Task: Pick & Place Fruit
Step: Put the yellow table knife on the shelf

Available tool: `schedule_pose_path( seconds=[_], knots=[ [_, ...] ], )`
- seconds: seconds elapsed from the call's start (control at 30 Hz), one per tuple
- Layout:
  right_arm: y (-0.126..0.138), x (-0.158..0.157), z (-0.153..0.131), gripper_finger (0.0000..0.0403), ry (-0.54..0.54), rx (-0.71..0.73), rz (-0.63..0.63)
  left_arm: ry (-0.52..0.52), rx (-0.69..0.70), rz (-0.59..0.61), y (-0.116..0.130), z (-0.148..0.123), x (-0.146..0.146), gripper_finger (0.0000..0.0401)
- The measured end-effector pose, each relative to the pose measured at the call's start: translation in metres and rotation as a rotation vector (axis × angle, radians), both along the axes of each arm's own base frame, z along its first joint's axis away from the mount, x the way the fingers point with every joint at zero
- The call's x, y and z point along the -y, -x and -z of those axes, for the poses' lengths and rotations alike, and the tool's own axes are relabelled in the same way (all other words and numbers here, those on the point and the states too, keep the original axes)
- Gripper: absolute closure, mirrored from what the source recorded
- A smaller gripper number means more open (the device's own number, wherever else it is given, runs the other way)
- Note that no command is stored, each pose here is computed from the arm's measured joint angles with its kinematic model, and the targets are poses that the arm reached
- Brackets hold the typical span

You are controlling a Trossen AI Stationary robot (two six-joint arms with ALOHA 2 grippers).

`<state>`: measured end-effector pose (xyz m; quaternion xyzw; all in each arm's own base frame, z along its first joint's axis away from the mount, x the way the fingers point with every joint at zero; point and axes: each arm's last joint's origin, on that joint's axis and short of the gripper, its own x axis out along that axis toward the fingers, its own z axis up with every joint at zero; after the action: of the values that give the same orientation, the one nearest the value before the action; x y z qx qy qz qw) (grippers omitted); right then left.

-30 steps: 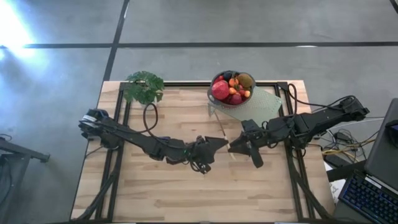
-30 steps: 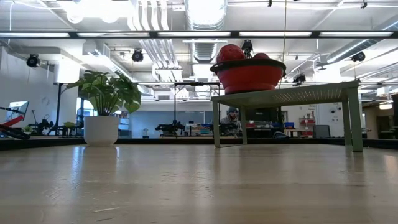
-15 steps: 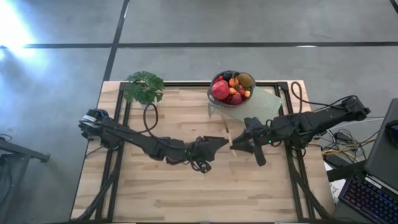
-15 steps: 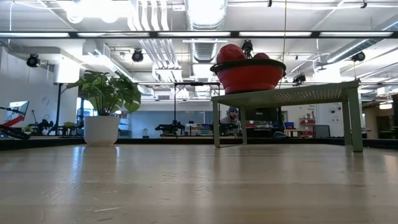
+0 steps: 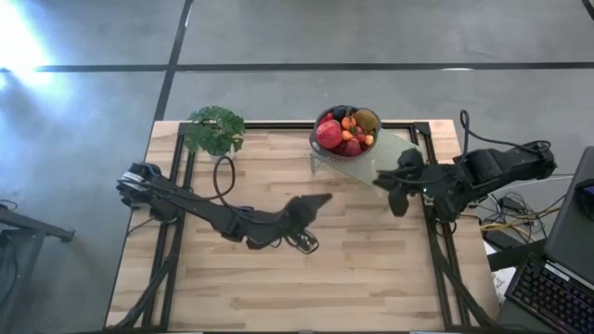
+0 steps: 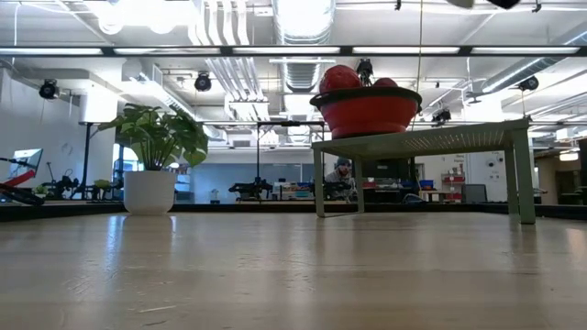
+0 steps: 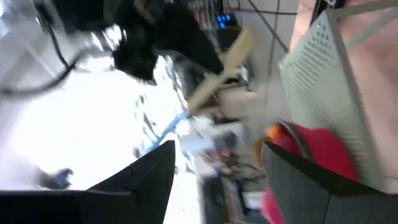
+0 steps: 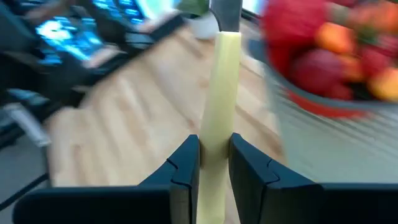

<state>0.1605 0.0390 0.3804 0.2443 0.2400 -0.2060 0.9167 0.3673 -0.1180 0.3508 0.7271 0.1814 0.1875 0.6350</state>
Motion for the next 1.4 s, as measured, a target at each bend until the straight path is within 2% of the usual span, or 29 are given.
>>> schedule_pose_path(
  seconds=[0.17, 0.43, 0.53, 0.67, 0.97, 1.4],
  knots=[
    [0.019, 0.008, -0.001, 0.0346, -0.036, -0.115, 0.147, 0.234, 0.017, -0.002, 0.018, -0.006, -0.007, 0.0158],
    [0.044, 0.017, 0.006, 0.0346, -0.135, -0.275, 0.371, 0.731, 0.023, 0.075, 0.051, -0.018, -0.035, 0.0158],
    [0.050, 0.021, 0.010, 0.0345, -0.189, -0.331, 0.448, 0.863, 0.015, 0.082, 0.060, -0.022, -0.044, 0.0158],
    [0.047, 0.024, 0.016, 0.0345, -0.237, -0.374, 0.469, 0.987, 0.018, 0.098, 0.071, -0.028, -0.051, 0.0158],
    [0.042, 0.044, 0.035, 0.0345, -0.359, -0.509, 0.575, 1.080, 0.069, 0.105, 0.090, -0.042, -0.057, 0.0158],
    [0.023, 0.079, 0.057, 0.0344, -0.496, -0.679, 0.638, 1.069, 0.074, 0.116, 0.093, -0.046, -0.058, 0.0158]
  ],
)
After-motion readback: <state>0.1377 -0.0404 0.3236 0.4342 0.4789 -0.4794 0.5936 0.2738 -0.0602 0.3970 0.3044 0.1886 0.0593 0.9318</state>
